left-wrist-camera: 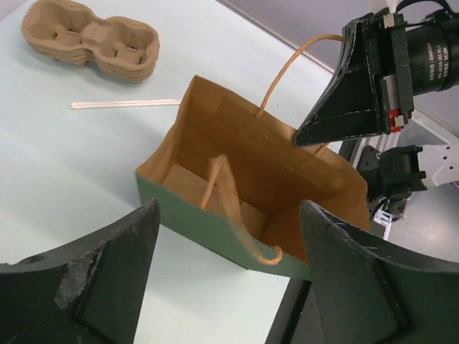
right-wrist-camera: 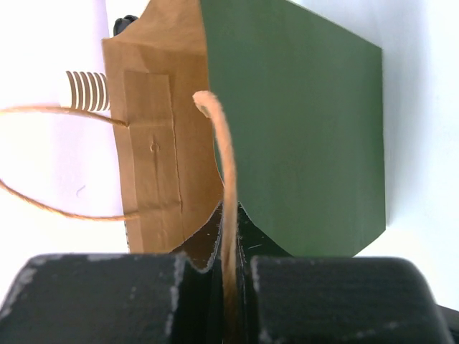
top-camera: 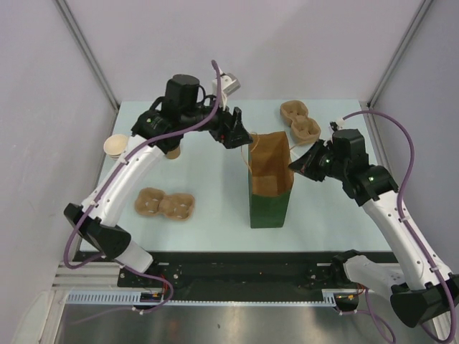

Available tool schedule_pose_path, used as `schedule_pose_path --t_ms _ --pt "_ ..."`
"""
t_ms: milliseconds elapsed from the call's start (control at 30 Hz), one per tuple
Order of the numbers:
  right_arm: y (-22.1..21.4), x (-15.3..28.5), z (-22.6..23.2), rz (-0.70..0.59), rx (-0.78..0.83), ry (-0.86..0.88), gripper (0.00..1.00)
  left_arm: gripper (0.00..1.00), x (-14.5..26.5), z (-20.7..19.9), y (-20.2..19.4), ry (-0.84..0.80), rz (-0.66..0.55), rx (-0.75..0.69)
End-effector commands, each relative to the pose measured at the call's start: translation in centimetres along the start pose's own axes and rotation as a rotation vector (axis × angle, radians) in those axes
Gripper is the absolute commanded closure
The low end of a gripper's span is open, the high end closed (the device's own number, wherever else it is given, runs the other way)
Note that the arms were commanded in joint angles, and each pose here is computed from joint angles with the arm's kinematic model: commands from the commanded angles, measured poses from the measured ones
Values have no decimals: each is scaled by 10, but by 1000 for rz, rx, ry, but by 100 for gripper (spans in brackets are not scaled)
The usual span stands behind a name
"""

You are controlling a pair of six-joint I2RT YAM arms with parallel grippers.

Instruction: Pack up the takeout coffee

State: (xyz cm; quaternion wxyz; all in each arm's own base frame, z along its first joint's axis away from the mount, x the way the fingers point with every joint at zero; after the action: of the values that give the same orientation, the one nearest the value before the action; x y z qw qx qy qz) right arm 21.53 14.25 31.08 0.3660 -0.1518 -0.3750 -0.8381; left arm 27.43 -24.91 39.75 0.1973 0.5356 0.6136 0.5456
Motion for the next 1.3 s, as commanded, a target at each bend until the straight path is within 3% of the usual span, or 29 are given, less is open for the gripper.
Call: schedule_pose_path --t_ms 0,233,267,367,500,867,1267 --pt "2 7 7 -34 -5 49 96 23 -5 2 12 53 -28 -52" --pt "-6 6 1 -17 -13 48 96 51 -14 13 4 86 6 -24" --pt "-6 7 0 -16 -15 47 96 56 -14 12 3 83 12 -21" --pt "-7 8 -5 -20 -16 31 98 85 -11 14 -12 94 46 -5" --pt "-12 9 -13 -14 -26 10 100 99 0 15 -40 114 84 31" --pt "-29 7 -35 18 -42 -30 100 100 -10 44 -111 195 166 240" --pt "-34 3 -27 52 -32 58 100 100 -48 38 -127 4 204 328"
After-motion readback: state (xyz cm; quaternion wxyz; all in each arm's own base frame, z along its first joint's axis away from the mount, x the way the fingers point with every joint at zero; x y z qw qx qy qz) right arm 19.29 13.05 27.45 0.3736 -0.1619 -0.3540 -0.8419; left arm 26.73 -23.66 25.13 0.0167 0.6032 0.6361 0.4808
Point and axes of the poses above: each gripper's point midway between its finger pads, its own x axis back along the fingers, its own z axis along the line the jaws close on, y = z × x, the point moved 6 cm from there along x, back along the fingers, and after that the axes turned 4 degrees about x, right-handed, at the moved point
